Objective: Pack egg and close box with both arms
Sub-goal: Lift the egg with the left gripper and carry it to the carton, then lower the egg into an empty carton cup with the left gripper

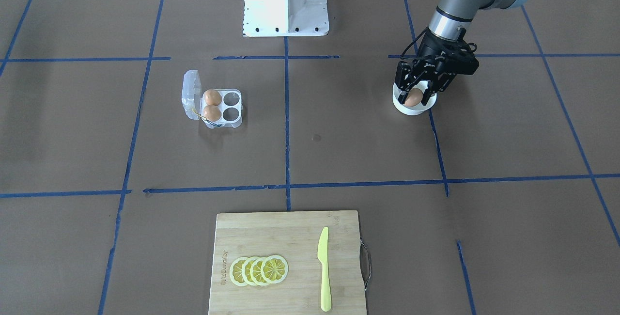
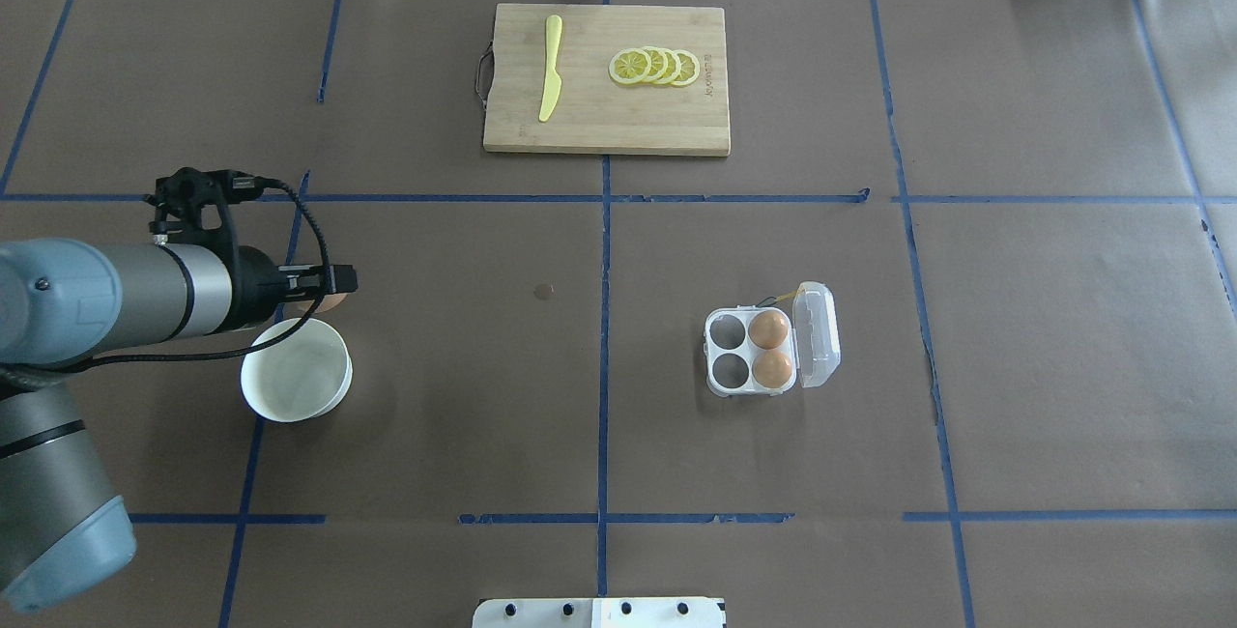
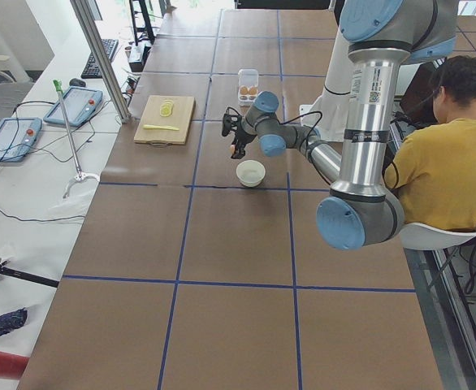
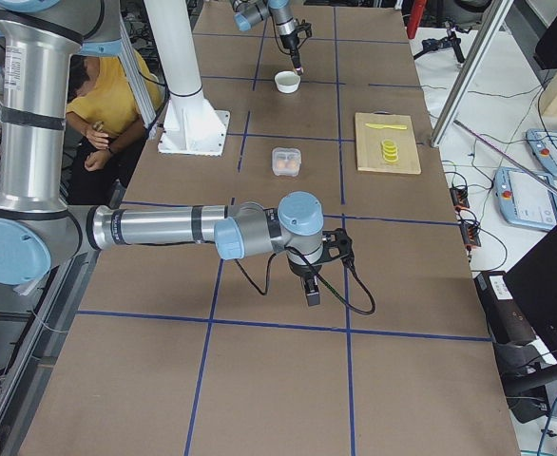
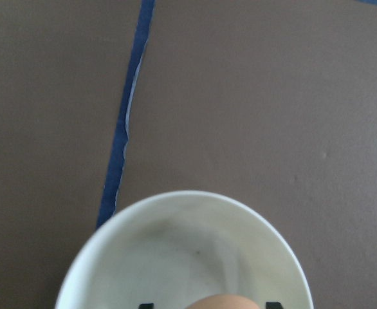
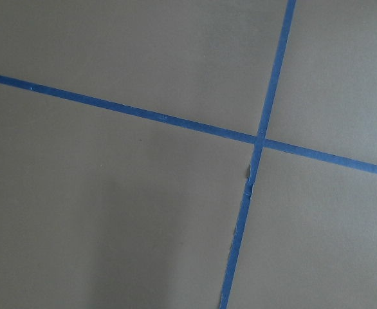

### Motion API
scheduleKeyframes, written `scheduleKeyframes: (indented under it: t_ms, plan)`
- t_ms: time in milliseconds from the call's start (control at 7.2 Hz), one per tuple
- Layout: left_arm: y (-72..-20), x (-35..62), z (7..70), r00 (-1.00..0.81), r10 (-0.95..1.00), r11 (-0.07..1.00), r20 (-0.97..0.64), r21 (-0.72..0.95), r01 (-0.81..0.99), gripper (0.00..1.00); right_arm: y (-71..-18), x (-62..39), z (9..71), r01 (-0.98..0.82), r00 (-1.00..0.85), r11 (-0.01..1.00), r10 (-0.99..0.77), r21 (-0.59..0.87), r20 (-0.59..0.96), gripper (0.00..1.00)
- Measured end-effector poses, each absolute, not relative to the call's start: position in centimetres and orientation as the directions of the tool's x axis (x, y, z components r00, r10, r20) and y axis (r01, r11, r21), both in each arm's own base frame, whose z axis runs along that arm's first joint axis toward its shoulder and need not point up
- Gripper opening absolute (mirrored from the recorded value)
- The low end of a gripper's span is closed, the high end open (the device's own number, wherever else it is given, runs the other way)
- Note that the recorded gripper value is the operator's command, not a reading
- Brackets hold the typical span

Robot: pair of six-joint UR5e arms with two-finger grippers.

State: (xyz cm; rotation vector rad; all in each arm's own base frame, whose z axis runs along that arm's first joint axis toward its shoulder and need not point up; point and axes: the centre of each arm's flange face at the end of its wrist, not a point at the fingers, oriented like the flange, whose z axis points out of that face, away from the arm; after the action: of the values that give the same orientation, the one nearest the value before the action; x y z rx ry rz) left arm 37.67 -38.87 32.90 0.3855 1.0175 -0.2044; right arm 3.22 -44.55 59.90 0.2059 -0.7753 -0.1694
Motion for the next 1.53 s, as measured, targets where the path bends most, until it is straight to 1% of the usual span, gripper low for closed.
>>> scheduleKeyframes:
  t_ms: [278,417,556,694,972,1250,1528]
  plan:
    - [-40.9,41.9,24.4,0.413,0.111,0.895,-0.904,0.271,0.353,0.0,-44.6,3.2,60.0,0.076,0.702,0.967,-0.225,0.244,0.675,1.0]
    - [-41.2,43.4,21.6,0.374,0.218,0.874,-0.901,0.351,0.335,0.0,-44.5,3.2,60.0,0.076,0.702,0.967,-0.225,0.243,0.675,1.0]
    - [-40.9,44.8,20.1,0.317,0.386,0.816,-0.866,0.481,0.321,0.0,-44.5,3.2,60.1,0.076,0.703,0.967,-0.224,0.242,0.676,1.0]
    - [-40.3,46.2,20.0,0.246,0.504,0.757,-0.828,0.56,0.336,0.0,-44.5,3.2,60.2,0.076,0.703,0.968,-0.223,0.24,0.676,1.0]
    - [-38.0,51.3,19.4,0.1,0.618,0.706,-0.779,0.607,0.366,0.0,-44.5,3.2,60.2,0.075,0.703,0.968,-0.221,0.239,0.676,1.0]
    - [-36.0,55.5,18.5,0.012,0.65,0.687,-0.759,0.595,0.417,0.0,-44.6,3.2,60.1,0.075,0.703,0.968,-0.222,0.24,0.675,1.0]
    - [-35.1,59.4,18.3,-0.012,0.649,0.677,-0.761,0.57,0.465,0.0,-44.7,3.2,60.1,0.075,0.704,0.968,-0.223,0.241,0.674,1.0]
